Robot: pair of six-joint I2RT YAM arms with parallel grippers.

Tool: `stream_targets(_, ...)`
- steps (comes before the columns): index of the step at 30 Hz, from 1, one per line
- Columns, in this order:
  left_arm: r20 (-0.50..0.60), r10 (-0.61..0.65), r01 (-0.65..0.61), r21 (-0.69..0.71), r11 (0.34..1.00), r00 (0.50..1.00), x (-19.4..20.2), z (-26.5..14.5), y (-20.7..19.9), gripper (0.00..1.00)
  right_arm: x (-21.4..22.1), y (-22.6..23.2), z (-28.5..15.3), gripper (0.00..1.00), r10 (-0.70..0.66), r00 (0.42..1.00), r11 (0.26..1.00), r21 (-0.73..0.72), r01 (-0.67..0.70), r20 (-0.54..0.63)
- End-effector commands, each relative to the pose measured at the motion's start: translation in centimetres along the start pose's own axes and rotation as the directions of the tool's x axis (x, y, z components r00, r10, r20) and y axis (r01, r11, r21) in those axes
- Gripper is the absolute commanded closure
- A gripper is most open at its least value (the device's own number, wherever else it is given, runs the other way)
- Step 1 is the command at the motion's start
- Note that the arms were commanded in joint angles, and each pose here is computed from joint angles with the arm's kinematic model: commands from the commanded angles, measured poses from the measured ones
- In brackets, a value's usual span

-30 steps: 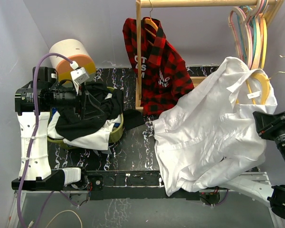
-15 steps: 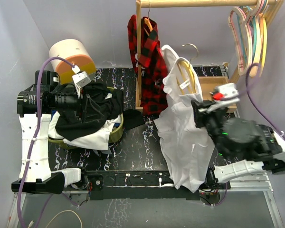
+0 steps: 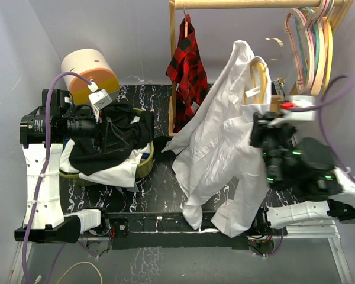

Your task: Place the shirt on the hanger

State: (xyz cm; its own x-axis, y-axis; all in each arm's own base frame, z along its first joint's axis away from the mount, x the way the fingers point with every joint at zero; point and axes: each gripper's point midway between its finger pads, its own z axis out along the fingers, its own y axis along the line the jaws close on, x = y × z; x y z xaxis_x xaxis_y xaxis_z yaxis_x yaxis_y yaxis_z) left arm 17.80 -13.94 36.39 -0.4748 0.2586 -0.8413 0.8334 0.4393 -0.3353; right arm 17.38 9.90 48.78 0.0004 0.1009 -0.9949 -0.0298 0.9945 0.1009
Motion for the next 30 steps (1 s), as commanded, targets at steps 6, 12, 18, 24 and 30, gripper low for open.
stream_targets(6, 0.013, 0.023, -0.023, 0.009, 1.0, 1.0, 0.4, -0.4, -1.0, 0.5, 7.3, 1.3, 13.6, 0.92, -0.14, 0.975, 0.967, 0.186, 0.172, -0.173)
stream_targets(12, 0.015, 0.026, -0.026, -0.006, 1.0, 1.0, 0.9, -0.4, -1.0, 0.51, 5.2, -1.2, 17.2, 0.92, -0.087, 0.993, 0.987, 0.127, 0.097, -0.086)
stream_targets(18, 0.022, 0.008, -0.007, -0.045, 0.999, 1.0, 1.2, -0.6, -0.1, 0.48, 4.1, -0.9, 16.9, 0.92, -0.095, 0.995, 0.995, -0.013, 0.095, -0.041)
stream_targets(24, 0.017, -0.017, 0.018, -0.055, 0.998, 1.0, 2.0, -0.4, 0.1, 0.46, 2.4, -2.6, 17.1, 0.92, -0.163, 0.986, 0.985, 0.061, 0.161, 0.029)
stream_targets(30, 0.01, -0.038, 0.039, -0.05, 0.998, 0.999, 2.6, -0.1, 0.4, 0.45, -1.1, -3.7, 17.7, 0.92, -0.191, 0.975, 0.973, 0.157, 0.172, 0.112)
